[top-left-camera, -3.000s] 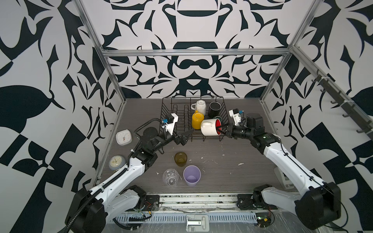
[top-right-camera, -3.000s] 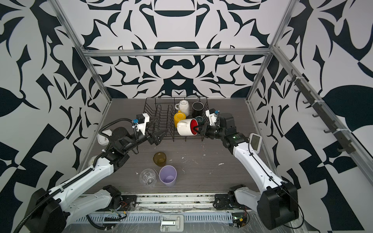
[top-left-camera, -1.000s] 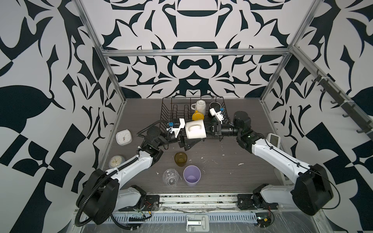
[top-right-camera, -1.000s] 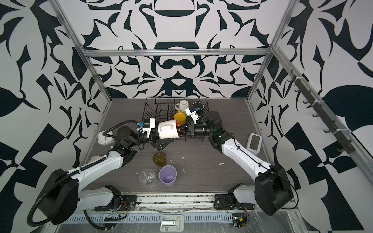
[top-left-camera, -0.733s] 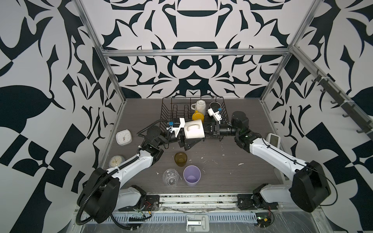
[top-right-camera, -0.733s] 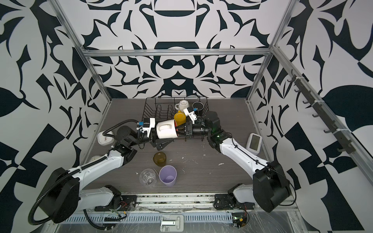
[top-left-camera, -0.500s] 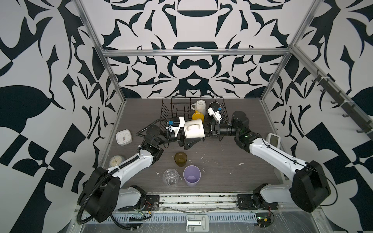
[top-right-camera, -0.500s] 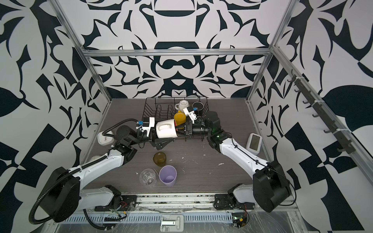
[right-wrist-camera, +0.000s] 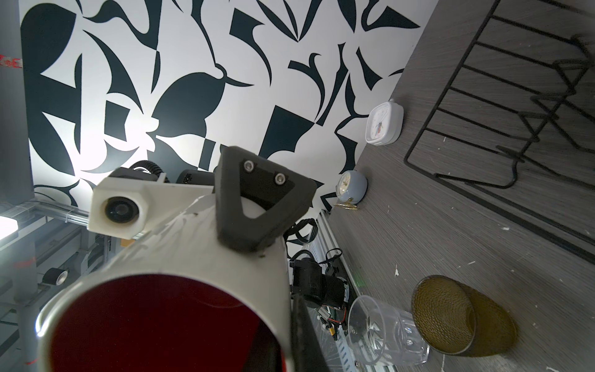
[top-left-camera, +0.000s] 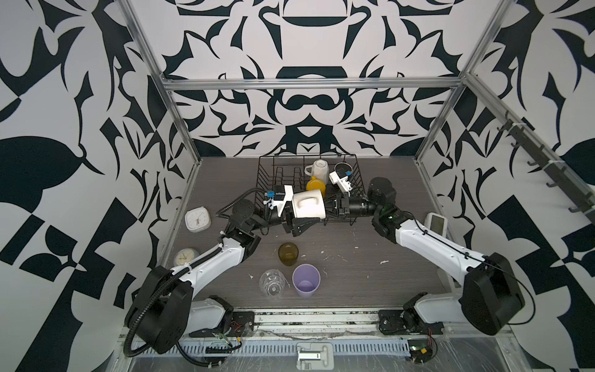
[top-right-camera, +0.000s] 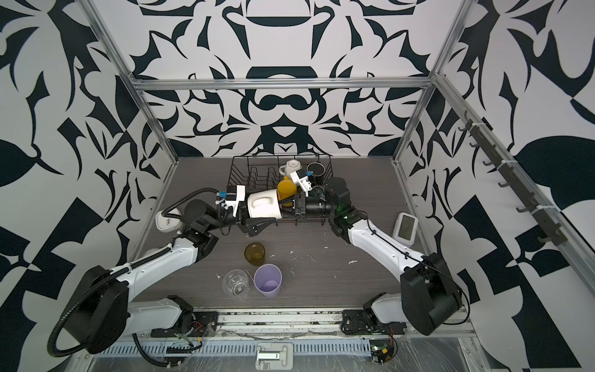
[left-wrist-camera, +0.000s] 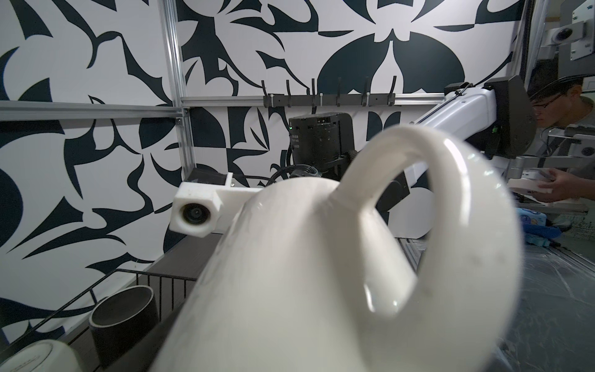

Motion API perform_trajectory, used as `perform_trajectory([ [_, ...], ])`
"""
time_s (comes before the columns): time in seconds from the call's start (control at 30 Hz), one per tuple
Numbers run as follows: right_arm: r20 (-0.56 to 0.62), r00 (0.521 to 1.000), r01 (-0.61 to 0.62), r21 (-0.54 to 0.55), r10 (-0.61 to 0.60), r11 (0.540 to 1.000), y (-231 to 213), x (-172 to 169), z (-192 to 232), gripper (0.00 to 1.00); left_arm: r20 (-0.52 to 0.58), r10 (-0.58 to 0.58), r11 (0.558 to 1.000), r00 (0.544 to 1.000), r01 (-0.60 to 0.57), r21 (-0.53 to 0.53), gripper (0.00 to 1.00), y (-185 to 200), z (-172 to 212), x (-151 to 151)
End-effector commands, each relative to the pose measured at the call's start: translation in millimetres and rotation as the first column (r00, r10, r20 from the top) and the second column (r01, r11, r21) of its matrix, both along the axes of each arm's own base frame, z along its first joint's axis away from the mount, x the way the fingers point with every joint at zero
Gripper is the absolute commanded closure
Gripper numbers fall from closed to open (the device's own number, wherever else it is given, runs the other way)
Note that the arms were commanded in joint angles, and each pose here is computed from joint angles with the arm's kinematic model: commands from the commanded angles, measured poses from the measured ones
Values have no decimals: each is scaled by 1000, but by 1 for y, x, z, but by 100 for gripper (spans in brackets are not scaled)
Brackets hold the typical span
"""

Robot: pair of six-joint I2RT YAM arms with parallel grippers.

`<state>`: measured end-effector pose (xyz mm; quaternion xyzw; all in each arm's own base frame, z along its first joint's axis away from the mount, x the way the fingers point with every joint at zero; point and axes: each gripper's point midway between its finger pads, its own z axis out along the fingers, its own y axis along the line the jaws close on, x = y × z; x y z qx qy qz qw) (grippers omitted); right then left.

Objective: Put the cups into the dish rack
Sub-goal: 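Close the left gripper on the mug while the right gripper opens and withdraws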

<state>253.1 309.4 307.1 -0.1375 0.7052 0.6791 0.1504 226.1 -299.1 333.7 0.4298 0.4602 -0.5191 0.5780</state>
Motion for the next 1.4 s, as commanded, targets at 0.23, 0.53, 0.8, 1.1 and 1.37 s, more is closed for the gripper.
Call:
perform_trajectory([
  [0.23,98,995,5,62,-11,998,4,2,26,100,-16,24,999,1000,-25,-39,97,0,17,5],
  [0.53,104,994,34,39,-38,999,2,9,25,96,-81,128,990,988,-133,-55,100,9,34,17],
  [0.8,93,987,132,-1,-131,991,-20,27,17,89,-210,261,965,942,-258,41,100,16,37,37],
  [1.1,91,979,186,-41,-181,982,-33,34,8,73,-199,267,964,943,-262,49,100,20,41,32],
  [1.37,110,963,258,-87,-248,962,-50,39,3,53,-231,298,953,926,-277,120,100,17,37,42],
])
